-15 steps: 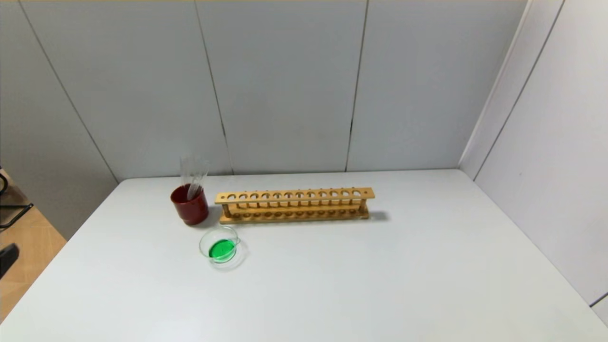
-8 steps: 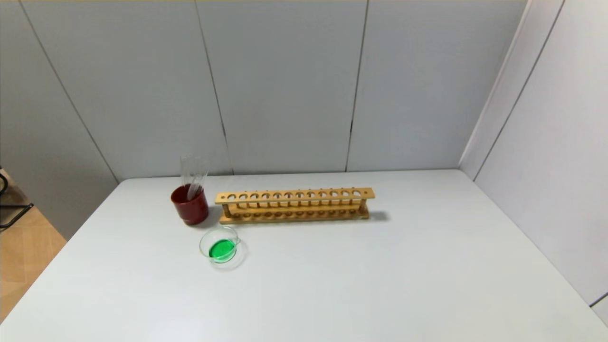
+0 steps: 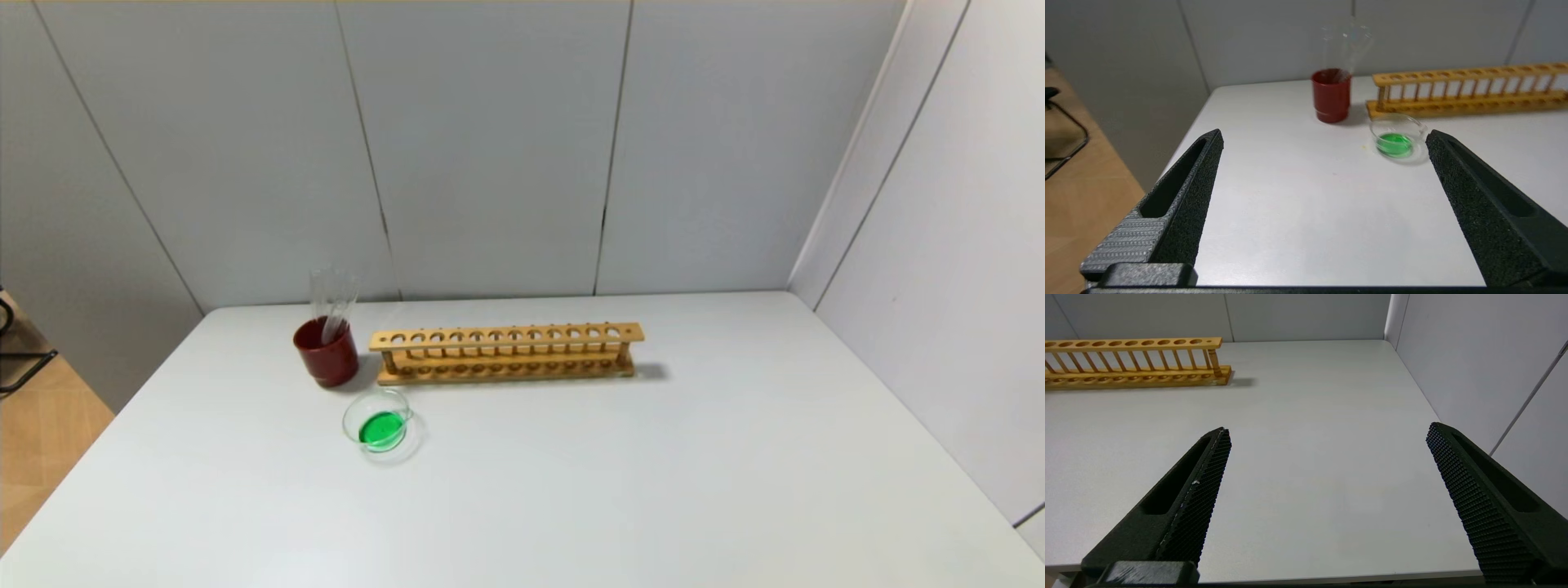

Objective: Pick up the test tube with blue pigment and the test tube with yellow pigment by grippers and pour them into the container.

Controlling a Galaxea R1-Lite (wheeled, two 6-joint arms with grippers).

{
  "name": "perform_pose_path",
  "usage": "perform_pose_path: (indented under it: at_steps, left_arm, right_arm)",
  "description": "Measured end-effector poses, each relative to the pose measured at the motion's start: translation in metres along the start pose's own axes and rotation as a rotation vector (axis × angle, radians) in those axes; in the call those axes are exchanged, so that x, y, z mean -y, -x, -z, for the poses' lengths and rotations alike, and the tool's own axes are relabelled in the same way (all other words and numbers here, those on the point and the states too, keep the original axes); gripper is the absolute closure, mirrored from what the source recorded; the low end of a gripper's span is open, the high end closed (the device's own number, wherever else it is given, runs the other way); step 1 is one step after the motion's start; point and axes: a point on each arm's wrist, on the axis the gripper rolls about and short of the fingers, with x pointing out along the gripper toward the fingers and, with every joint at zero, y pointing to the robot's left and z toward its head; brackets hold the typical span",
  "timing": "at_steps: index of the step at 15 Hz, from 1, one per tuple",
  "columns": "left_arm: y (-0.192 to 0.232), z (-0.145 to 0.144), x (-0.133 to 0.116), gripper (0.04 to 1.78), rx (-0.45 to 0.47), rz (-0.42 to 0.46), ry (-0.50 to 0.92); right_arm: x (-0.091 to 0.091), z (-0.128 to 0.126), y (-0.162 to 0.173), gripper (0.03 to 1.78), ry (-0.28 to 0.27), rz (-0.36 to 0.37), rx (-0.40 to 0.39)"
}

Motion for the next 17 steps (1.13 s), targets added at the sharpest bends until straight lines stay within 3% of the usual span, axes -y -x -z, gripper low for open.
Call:
perform_pose_path:
  at_steps: [3, 17]
  left_arm:
    - [0.0017, 0.0132, 0.0019, 0.07, -0.129, 0.062, -0.038]
    - [0.0017, 0.0127, 0.0018, 0.07, -0.124, 0.057, -0.03]
  right_arm:
    - [0.0, 0.0, 0.0, 0.06, 0.0, 0.0, 0.0]
    - [0.0, 0.0, 0.0, 0.06, 0.001, 0.002, 0.0]
